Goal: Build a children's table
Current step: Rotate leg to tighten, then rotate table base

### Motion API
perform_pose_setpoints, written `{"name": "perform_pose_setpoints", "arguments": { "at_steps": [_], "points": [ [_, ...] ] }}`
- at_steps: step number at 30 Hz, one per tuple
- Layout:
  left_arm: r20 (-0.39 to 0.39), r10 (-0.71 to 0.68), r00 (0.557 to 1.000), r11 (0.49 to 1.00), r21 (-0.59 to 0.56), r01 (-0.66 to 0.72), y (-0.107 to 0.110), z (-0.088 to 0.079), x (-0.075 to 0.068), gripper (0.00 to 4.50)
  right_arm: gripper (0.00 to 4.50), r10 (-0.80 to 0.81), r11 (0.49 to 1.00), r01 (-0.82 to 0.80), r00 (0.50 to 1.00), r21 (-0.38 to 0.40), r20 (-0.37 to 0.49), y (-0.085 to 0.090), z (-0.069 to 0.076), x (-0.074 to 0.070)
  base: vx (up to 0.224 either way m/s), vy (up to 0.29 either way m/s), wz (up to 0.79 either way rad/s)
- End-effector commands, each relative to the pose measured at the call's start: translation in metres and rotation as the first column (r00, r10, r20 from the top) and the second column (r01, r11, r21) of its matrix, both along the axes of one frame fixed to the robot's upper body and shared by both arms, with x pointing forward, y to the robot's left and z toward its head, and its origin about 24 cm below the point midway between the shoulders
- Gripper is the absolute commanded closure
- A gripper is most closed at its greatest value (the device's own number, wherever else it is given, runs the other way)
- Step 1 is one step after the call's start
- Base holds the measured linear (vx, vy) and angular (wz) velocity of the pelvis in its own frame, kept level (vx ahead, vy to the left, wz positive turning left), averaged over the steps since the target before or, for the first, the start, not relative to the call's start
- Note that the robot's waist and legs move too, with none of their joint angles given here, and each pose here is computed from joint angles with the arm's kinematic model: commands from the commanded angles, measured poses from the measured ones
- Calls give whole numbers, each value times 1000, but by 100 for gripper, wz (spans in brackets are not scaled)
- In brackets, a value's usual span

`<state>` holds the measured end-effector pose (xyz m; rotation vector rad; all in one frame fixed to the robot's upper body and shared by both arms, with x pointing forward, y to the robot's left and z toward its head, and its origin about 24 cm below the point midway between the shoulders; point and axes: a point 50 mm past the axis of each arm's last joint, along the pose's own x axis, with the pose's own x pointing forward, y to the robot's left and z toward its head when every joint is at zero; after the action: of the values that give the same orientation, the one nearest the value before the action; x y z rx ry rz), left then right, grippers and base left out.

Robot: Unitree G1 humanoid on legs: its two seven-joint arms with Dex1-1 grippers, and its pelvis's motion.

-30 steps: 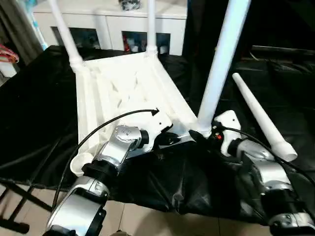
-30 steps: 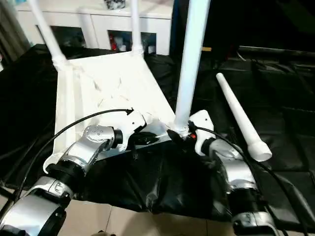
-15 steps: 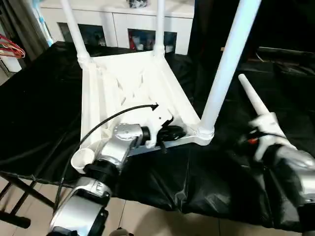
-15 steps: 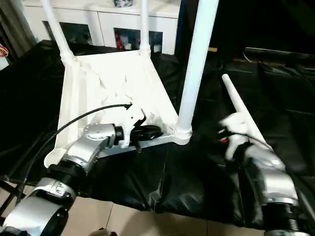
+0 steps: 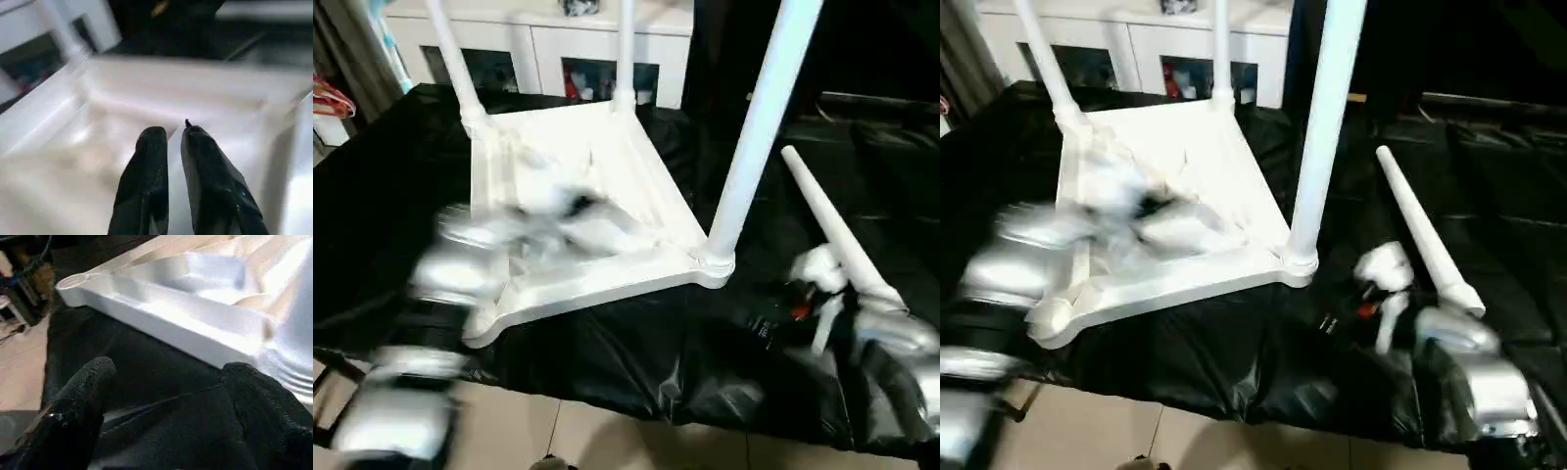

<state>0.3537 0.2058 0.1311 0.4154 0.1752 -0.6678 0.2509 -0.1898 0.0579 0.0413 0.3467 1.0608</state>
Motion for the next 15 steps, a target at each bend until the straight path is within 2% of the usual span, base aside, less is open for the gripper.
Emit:
{"name": "perform_pose_setpoints", "arguments": {
  "at_steps": [1, 6, 7, 10, 11, 15],
  "points": [
    [-31, 77, 997, 995, 65, -75, 17, -3, -3, 378, 53, 12, 1000, -12, 1000, -21, -1, 6, 1, 4, 0, 0, 0],
    [-91, 205, 975, 966, 181, -186, 46, -10, -9, 378, 53, -24, 996, 23, 1000, -82, -18, 18, -11, 15, 0, 0, 0],
    [-126, 208, 970, 956, 236, -174, 50, -18, -14, 378, 53, -85, 990, 83, 996, -115, -14, 22, -17, 25, 0, 0, 0],
    [-170, 200, 965, 948, 283, -146, 50, -28, -19, 378, 53, -136, 981, 134, 991, -139, -5, 26, -22, 34, 0, 0, 0],
    [-204, 170, 964, 947, 303, -103, 47, -36, -23, 378, 53, -173, 974, 173, 985, -145, 11, 29, -23, 41, 0, 0, 0],
    [-236, 125, 964, 955, 294, -51, 40, -44, -28, 378, 53, -225, 964, 225, 974, -138, 17, 30, -23, 48, 0, 0, 0]
  ]
}}
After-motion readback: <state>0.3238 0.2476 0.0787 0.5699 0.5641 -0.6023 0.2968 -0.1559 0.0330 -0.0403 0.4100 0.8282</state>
